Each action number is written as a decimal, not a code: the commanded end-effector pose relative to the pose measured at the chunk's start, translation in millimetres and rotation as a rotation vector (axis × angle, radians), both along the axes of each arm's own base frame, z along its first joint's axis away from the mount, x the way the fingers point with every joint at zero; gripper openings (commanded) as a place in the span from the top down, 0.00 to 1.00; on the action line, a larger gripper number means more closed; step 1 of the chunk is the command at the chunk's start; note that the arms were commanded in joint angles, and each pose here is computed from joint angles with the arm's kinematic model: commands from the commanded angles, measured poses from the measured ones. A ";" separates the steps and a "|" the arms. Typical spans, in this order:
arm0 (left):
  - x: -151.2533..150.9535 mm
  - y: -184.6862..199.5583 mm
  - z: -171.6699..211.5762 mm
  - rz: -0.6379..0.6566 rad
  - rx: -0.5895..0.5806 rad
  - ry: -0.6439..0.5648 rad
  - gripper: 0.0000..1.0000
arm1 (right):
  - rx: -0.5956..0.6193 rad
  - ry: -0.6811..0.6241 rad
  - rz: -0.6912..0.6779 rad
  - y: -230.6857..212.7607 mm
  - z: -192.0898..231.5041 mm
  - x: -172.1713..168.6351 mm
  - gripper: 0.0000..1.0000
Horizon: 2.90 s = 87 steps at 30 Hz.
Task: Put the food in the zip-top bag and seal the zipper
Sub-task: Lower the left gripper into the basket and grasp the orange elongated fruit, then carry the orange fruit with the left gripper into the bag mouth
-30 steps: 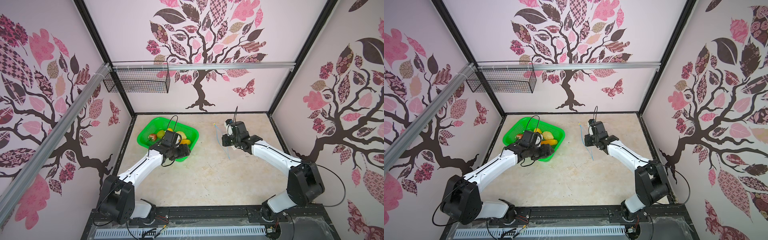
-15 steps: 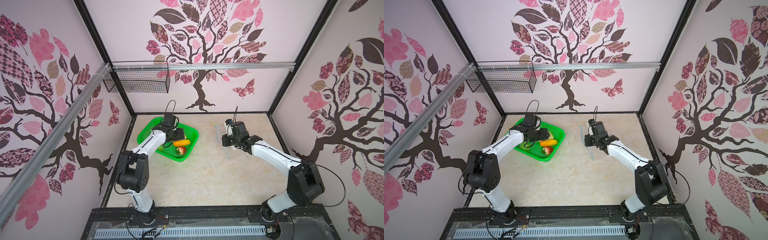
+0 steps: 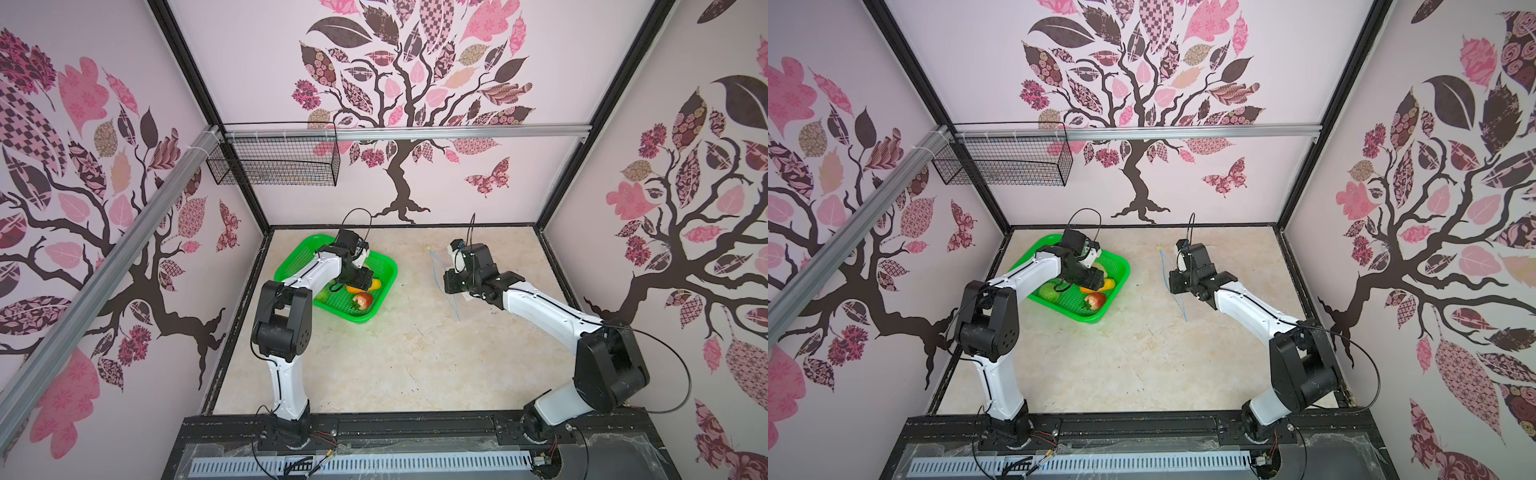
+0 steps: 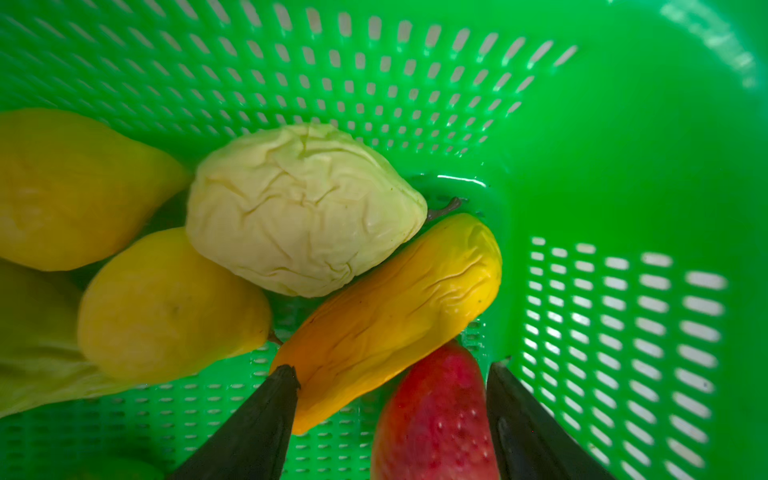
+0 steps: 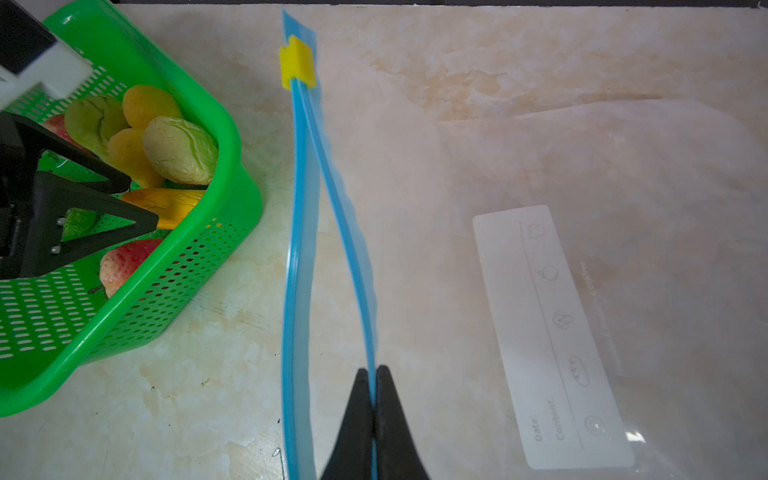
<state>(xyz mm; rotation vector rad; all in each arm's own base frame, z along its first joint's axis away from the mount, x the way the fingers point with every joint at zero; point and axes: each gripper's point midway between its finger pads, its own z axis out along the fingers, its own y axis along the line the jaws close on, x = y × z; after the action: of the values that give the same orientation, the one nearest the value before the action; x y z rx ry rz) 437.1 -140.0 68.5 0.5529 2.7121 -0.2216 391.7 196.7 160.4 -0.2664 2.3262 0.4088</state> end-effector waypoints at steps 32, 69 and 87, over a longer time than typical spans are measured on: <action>-19.6 -11.9 12.6 0.049 0.031 0.038 0.77 | 0.064 -0.011 -0.084 -8.9 16.0 7.9 1.00; -108.0 -212.7 127.2 0.037 -0.826 0.203 0.77 | 0.403 0.004 -0.040 23.0 36.1 2.0 1.00; -98.7 -194.6 81.6 0.144 -0.625 0.236 0.78 | 0.435 -0.066 0.000 23.5 56.3 -6.5 1.00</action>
<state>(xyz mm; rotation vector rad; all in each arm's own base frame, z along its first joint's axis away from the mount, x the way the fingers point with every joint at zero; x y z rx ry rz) 328.4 -339.2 147.1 0.1503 2.6652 -1.1913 388.4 219.3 189.7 -0.0260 2.1871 0.8497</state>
